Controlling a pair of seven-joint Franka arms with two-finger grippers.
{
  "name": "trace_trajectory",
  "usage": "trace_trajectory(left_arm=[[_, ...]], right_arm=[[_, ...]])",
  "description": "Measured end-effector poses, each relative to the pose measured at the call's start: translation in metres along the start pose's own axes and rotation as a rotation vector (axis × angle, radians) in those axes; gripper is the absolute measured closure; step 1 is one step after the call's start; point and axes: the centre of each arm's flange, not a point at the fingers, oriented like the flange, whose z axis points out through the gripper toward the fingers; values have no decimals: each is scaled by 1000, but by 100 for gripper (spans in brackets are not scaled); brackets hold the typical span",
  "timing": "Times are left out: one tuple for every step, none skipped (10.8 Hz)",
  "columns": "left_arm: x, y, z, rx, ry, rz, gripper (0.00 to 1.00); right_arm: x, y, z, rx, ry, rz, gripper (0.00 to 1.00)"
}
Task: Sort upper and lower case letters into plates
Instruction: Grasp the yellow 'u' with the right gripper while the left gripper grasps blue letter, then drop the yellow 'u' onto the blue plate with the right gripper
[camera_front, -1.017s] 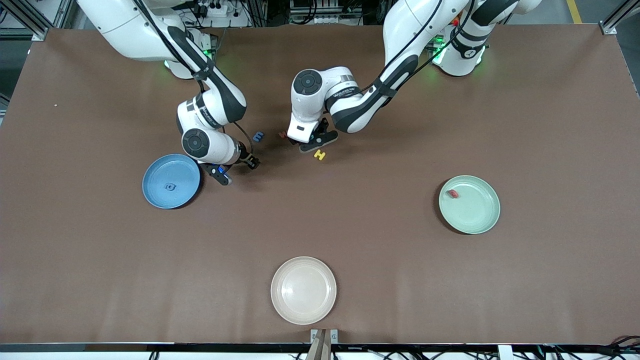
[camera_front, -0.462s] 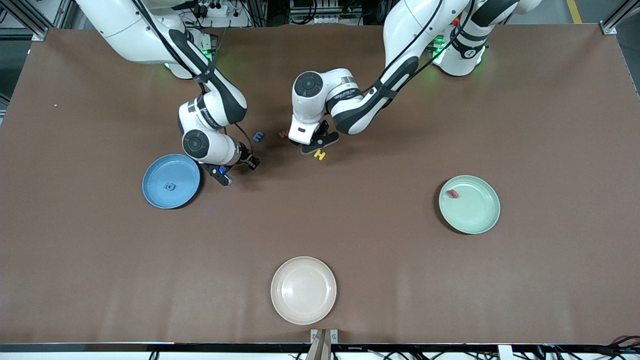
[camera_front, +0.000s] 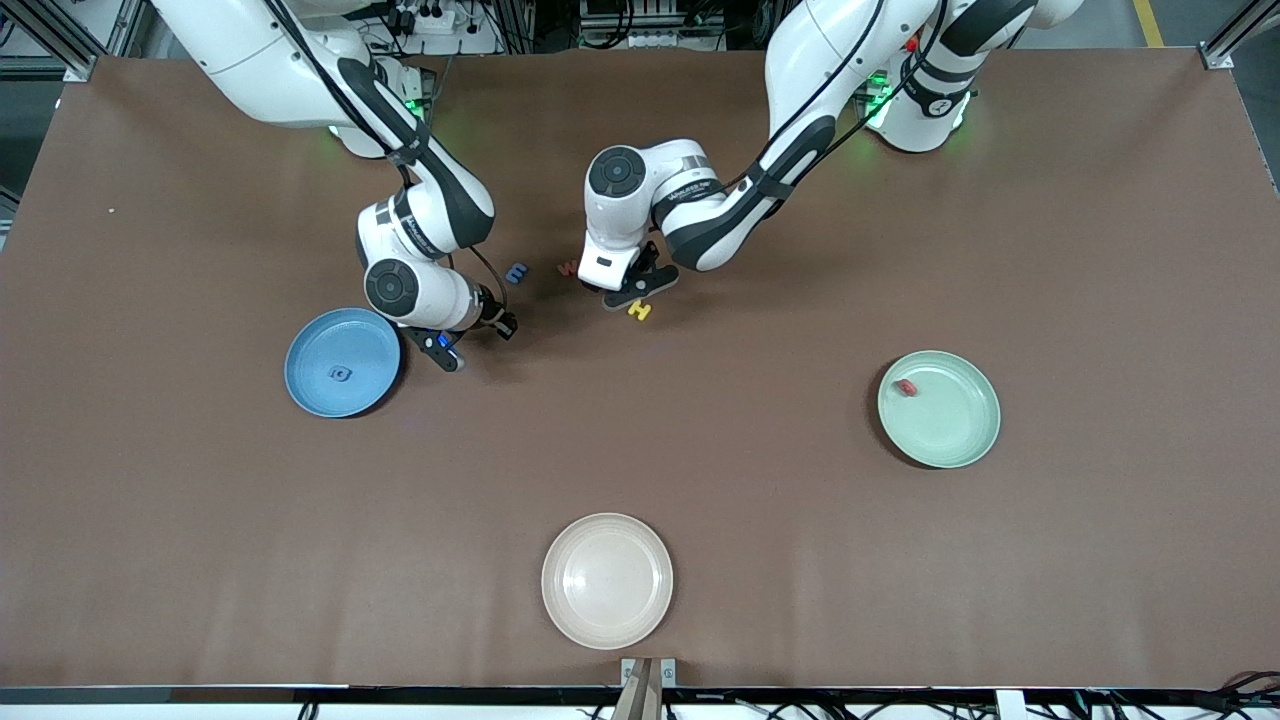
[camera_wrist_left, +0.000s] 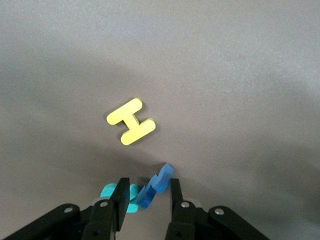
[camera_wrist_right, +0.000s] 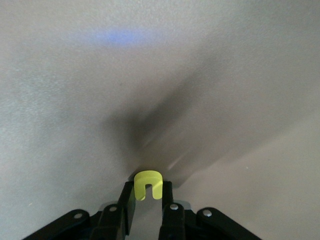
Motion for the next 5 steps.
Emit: trace_trajectory(left_arm=[[-1, 0, 0, 0, 0, 1, 59], [-1, 1, 0, -1, 0, 2, 59], [-1, 1, 0, -1, 0, 1, 60], [0, 1, 0, -1, 0, 1, 60], [0, 1, 0, -1, 0, 1, 63]], right_arm=[[2, -3, -17, -8, -6, -6, 74], [8, -5, -43, -22, -18, -26, 74], [18, -5, -72, -29, -28, -55, 74], [36, 0, -99, -24, -29, -93, 74], [62, 12, -120, -19, -23, -140, 74]])
